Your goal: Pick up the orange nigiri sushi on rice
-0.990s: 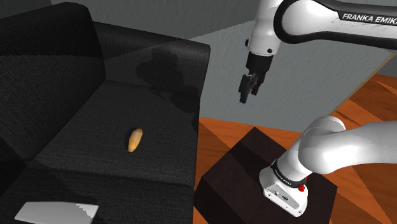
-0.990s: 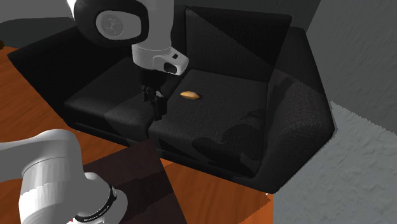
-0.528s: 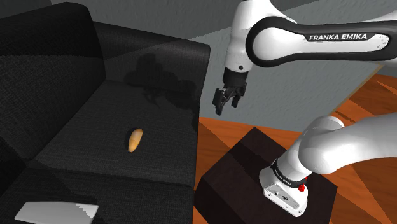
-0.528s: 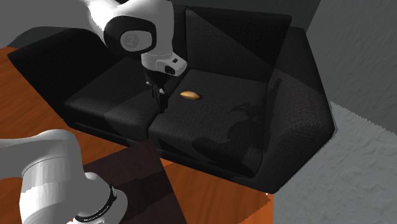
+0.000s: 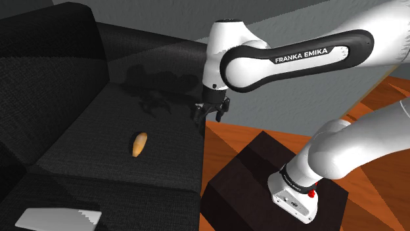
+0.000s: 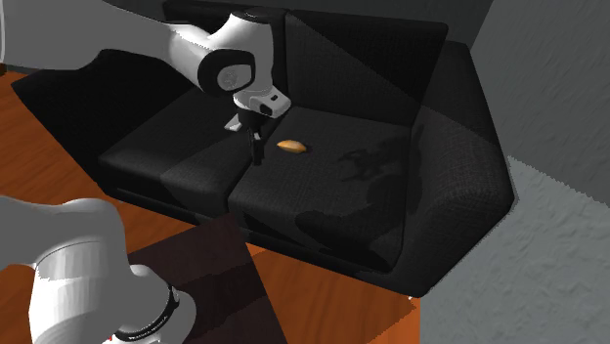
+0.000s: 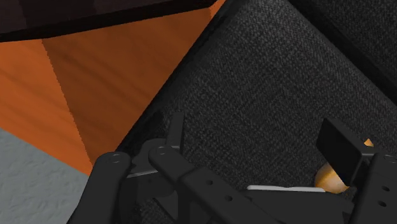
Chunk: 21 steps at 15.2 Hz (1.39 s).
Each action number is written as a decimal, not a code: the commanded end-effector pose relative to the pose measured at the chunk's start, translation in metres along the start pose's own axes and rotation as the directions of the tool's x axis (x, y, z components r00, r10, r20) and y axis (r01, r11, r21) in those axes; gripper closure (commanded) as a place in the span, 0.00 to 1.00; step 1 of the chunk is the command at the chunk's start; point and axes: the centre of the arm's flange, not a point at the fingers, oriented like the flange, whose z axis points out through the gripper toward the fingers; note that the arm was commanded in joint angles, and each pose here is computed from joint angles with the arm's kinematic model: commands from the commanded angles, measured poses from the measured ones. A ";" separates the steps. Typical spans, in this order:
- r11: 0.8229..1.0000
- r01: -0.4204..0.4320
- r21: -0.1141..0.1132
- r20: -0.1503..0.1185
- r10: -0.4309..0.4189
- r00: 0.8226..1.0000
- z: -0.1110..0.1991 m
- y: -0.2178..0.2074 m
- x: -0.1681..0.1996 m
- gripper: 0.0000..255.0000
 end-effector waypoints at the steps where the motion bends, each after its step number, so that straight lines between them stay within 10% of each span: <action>1: 0.999 -0.038 0.005 -0.012 0.038 0.999 0.012 -0.022 0.009 0.00; 21: 0.926 -0.375 0.043 -0.112 0.377 0.919 0.133 -0.193 0.153 0.00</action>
